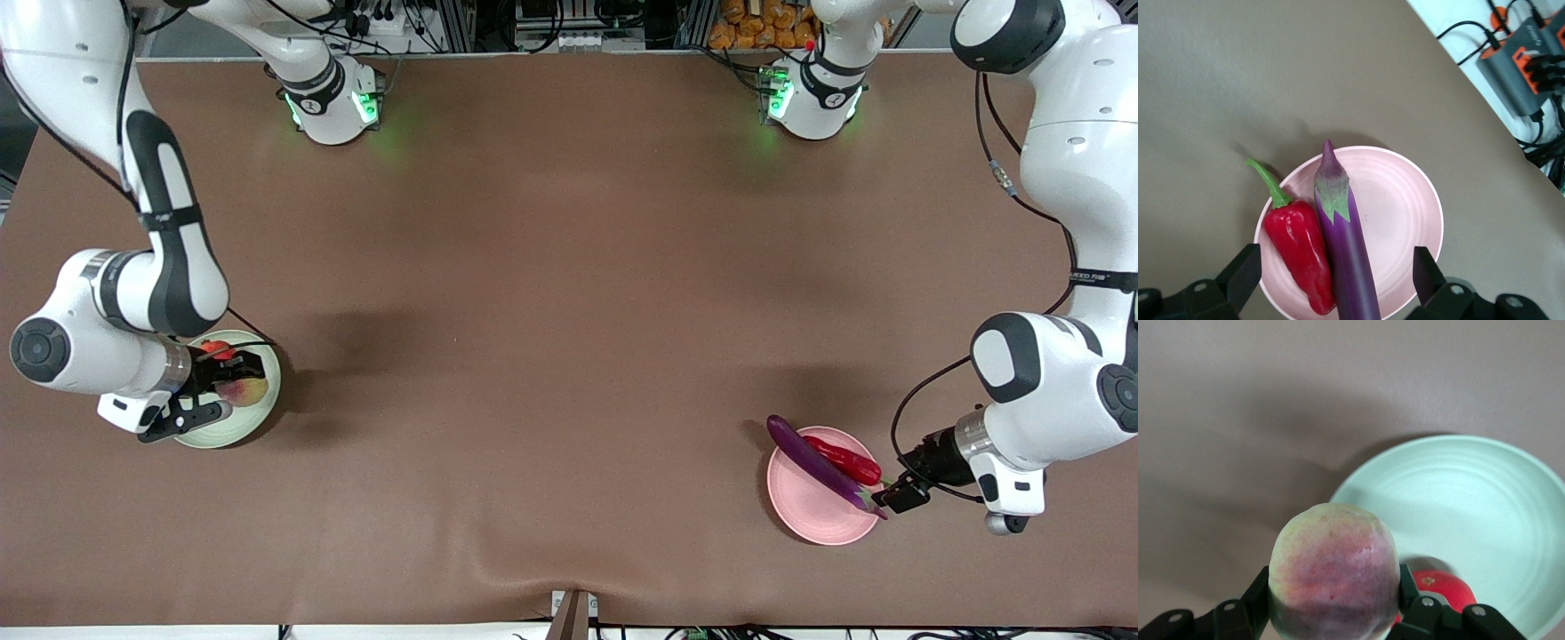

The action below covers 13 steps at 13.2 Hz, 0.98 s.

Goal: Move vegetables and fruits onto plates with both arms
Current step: 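Lower the chili onto the pink plate while the right gripper carries the peach, then release the peach onto the green plate with the right gripper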

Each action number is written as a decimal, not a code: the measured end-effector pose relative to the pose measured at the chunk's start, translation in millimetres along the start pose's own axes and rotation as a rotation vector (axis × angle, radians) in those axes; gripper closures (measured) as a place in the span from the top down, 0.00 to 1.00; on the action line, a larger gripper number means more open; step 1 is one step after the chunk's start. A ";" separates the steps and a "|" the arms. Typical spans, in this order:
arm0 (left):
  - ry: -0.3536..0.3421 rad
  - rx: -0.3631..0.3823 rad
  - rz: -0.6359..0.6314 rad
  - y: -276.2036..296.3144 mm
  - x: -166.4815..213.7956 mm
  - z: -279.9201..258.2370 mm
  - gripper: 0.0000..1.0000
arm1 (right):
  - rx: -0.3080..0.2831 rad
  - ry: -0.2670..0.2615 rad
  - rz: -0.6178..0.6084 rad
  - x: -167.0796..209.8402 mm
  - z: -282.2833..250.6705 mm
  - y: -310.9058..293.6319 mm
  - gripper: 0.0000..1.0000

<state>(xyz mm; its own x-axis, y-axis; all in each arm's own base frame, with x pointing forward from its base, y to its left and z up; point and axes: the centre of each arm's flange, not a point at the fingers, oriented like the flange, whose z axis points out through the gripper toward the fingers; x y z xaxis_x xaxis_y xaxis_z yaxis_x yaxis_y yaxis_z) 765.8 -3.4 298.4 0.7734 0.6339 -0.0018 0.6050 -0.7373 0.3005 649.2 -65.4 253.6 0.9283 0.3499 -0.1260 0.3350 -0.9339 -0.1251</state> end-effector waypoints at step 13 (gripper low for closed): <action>-0.060 0.256 0.509 7.5 -64.2 -258.1 1.00 | 0.102 -0.007 0.008 1.7 -22.6 -8.2 1.00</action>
<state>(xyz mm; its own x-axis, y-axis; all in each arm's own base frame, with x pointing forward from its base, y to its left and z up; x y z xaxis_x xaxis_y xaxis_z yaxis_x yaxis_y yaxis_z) 671.8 10.6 546.9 0.9843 0.1748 0.0261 0.1738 -0.9841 0.0368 651.6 -58.8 276.7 0.9295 0.3435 -0.1345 0.3092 -0.9243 -0.2239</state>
